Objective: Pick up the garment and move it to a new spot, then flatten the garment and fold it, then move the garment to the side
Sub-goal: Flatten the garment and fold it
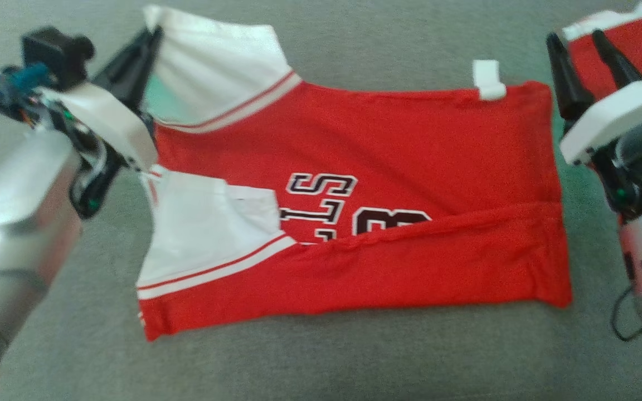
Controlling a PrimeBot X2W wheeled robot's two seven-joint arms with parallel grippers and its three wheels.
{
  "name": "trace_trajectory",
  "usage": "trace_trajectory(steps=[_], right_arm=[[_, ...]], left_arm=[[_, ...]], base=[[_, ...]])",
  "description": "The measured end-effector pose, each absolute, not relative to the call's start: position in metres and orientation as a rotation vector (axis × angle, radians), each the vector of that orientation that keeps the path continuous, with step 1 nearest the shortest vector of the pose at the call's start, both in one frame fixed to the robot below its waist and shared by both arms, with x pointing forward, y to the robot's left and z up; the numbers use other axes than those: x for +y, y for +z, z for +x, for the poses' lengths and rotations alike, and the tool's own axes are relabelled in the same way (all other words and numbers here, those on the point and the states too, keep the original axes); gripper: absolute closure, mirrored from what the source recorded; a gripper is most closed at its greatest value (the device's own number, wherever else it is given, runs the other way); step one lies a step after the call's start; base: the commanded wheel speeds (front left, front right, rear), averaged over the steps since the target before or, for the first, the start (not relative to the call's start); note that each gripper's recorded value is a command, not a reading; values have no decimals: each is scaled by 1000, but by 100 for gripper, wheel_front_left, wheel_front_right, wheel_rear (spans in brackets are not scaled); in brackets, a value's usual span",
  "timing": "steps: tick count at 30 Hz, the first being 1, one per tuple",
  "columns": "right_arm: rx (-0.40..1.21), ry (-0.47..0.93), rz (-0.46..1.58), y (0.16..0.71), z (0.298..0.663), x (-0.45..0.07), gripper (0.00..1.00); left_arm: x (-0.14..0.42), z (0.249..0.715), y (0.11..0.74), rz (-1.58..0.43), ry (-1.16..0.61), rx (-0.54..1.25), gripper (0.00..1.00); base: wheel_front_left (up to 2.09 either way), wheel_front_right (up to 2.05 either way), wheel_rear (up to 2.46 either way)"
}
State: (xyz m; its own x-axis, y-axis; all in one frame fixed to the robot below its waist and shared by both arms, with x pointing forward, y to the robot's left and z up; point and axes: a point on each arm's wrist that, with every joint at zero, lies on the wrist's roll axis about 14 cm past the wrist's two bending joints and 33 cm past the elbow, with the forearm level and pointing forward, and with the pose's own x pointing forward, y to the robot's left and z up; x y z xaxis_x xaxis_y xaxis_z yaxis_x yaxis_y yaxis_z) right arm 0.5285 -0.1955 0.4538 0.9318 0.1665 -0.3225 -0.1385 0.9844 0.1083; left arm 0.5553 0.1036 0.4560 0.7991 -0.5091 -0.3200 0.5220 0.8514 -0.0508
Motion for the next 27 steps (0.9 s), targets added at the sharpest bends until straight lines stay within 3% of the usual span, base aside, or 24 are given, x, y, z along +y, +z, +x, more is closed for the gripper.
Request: trace_trajectory(steps=[13, 23, 27], right_arm=[[597, 241, -20, 401, 517, -176, 0], [740, 242, -70, 365, 499, -184, 0], [733, 241, -80, 367, 512, -184, 0]], left_arm=[[123, 485, 462, 48, -573, 334, 100], [120, 481, 454, 42, -581, 356, 100], [118, 482, 447, 35, -590, 374, 100]], base=[[0, 0, 0], [0, 0, 0], [0, 0, 0]])
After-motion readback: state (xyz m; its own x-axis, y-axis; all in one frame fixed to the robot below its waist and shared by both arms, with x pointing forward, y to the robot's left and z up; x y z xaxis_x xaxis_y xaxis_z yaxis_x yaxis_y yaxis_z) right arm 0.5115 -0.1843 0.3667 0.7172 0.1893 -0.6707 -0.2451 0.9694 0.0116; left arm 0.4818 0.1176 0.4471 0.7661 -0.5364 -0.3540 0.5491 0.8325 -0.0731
